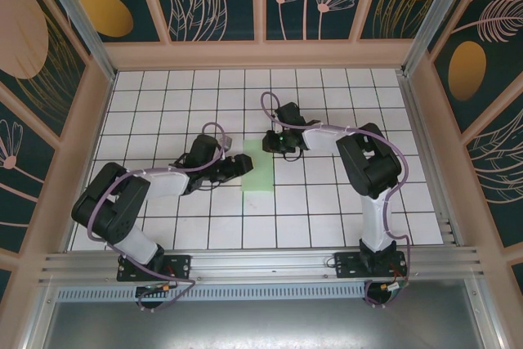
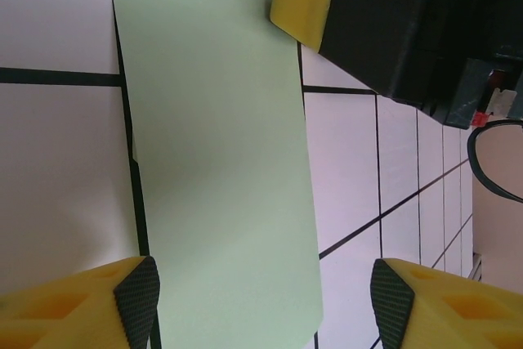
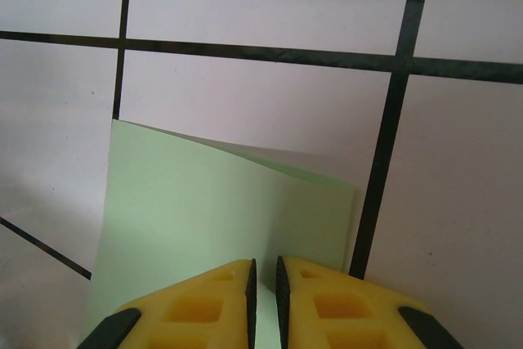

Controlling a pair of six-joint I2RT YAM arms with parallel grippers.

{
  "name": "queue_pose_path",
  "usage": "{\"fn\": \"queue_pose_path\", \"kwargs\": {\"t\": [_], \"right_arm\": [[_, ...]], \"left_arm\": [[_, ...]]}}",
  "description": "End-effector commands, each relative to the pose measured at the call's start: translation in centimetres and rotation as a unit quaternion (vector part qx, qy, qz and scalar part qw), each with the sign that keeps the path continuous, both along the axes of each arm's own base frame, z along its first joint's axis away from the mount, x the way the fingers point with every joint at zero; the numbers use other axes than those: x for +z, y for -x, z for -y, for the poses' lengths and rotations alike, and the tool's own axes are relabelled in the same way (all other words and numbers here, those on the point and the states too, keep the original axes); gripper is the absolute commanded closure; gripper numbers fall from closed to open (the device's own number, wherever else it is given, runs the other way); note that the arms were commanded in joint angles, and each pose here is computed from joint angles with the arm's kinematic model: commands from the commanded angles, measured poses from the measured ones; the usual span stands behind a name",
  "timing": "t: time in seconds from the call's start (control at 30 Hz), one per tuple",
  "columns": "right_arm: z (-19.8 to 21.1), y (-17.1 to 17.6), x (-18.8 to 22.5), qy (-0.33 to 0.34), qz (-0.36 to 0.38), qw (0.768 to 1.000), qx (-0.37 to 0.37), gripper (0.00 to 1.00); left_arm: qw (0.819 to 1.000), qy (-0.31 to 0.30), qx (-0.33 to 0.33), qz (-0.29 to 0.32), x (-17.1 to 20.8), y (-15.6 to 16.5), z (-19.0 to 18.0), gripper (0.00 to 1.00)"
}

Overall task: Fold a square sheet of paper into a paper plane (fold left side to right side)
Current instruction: Third fold the triangle at the center of the table.

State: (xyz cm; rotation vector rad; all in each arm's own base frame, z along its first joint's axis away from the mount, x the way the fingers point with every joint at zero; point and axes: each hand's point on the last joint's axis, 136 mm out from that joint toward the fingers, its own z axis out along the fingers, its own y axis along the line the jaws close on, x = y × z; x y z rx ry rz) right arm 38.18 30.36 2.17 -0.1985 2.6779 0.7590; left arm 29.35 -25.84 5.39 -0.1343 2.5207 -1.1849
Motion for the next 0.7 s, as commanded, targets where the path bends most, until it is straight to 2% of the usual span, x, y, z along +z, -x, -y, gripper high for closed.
{"fn": "queue_pose_path", "kwargs": {"t": [0.0,0.27,0.43,0.67], "right_arm": [[0.7,1.0,-1.4,0.015,-0.016,1.000,0.007,0.81],[0.7,1.0,-1.4,0.015,-0.016,1.000,0.008,0.82],[0.6,1.0,-1.4,0.016,-0.015,1.000,0.008,0.82],[0.7,1.0,-1.4,0.017,-0.015,1.000,0.009,0.82]], "left_arm": [[1.000,-0.013,0.001,-0.002,-0.3,-0.4,0.3,0.28],[1.000,-0.028,-0.001,-0.013,-1.4,-0.4,0.5,0.27],[0.999,-0.028,-0.011,-0.018,-1.8,-0.2,1.1,0.32],[1.000,-0.023,-0.012,-0.016,-1.5,-0.2,1.5,0.44]]}}
